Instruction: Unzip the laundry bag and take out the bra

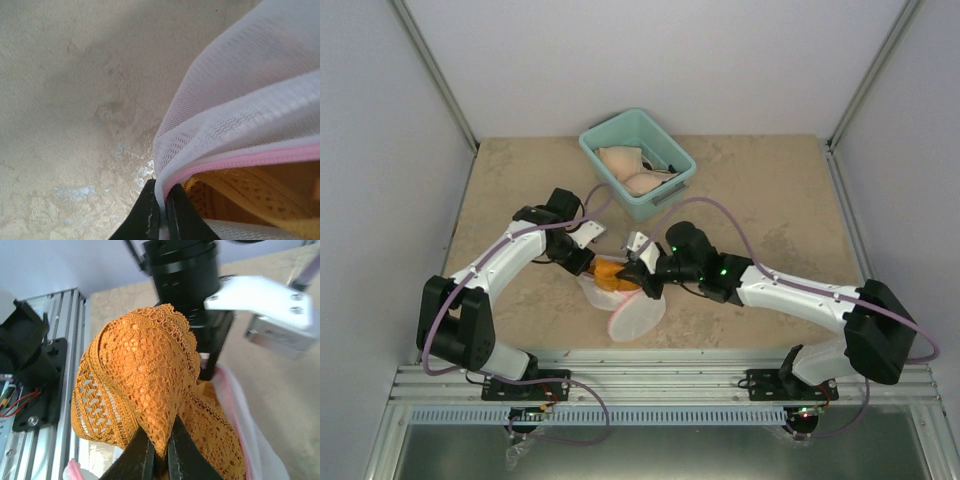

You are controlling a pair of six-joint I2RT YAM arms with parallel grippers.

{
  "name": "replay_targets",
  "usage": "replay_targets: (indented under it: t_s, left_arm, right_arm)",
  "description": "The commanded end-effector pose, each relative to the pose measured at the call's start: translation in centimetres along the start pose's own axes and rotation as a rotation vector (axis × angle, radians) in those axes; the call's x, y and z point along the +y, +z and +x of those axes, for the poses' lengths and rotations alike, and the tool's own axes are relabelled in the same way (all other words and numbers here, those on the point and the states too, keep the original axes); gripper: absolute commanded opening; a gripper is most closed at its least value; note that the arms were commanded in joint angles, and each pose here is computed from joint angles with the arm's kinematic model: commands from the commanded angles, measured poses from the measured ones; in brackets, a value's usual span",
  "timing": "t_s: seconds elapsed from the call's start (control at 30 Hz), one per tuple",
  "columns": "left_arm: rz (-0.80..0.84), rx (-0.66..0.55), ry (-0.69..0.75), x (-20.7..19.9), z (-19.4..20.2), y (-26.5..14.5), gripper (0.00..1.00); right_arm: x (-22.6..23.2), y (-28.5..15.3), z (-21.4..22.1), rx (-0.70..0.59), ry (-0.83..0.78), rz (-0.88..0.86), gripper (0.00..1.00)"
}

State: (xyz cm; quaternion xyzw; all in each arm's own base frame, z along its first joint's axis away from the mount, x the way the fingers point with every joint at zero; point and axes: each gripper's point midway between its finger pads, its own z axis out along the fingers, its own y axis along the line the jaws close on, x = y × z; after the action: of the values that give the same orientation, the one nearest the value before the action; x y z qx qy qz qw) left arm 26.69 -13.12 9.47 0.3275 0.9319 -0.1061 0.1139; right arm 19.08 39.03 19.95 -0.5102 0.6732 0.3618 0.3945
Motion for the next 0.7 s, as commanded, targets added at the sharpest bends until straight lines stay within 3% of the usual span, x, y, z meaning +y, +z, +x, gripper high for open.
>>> replay_targets:
  t_s: [0.0, 0.17, 0.33, 0.37, 0.4, 0.47, 0.57, 0.67]
  left_arm:
    - [-0.015, -0.036, 0.007, 0.0, -0.3, -0.7, 0.00]
    - [-0.011, -0.032, 0.013, -0.1, -0.1, -0.6, 0.00]
    - [0.019, -0.042, 0.031, -0.8, -0.4, -0.9, 0.00]
    - [0.055, -0.052, 0.045, -1.5, -0.6, -1.1, 0.09]
    - [0.080, -0.069, 0.053, -2.0, -1.0, -1.6, 0.33]
    - [0.109, -0.113, 0.071, -2.7, -2.0, -3.2, 0.55]
    - [0.073, -0.227, 0.103, -2.0, -3.8, -7.5, 0.76]
    - [-0.011, -0.335, 0.162, -1.0, -4.7, -11.4, 0.84]
  right_arm:
    - [-1.1, -2.6, -3.4, -0.184, 0.043, -0.052, 0.01]
    - [-1.9, -6.1, -6.9, -0.381, 0.079, -0.094, 0.01]
    - [-2.3, -7.0, -8.8, -0.447, 0.070, -0.080, 0.01]
    - [-2.6, -6.7, -8.8, -0.441, 0.072, -0.073, 0.01]
    - [-2.8, -6.4, -8.7, -0.426, 0.075, -0.066, 0.00]
    - [-3.2, -5.6, -7.9, -0.385, 0.084, -0.059, 0.01]
    - [-3.1, -5.2, -7.2, -0.362, 0.087, -0.072, 0.01]
    - [-2.2, -5.2, -7.1, -0.347, 0.061, -0.132, 0.01]
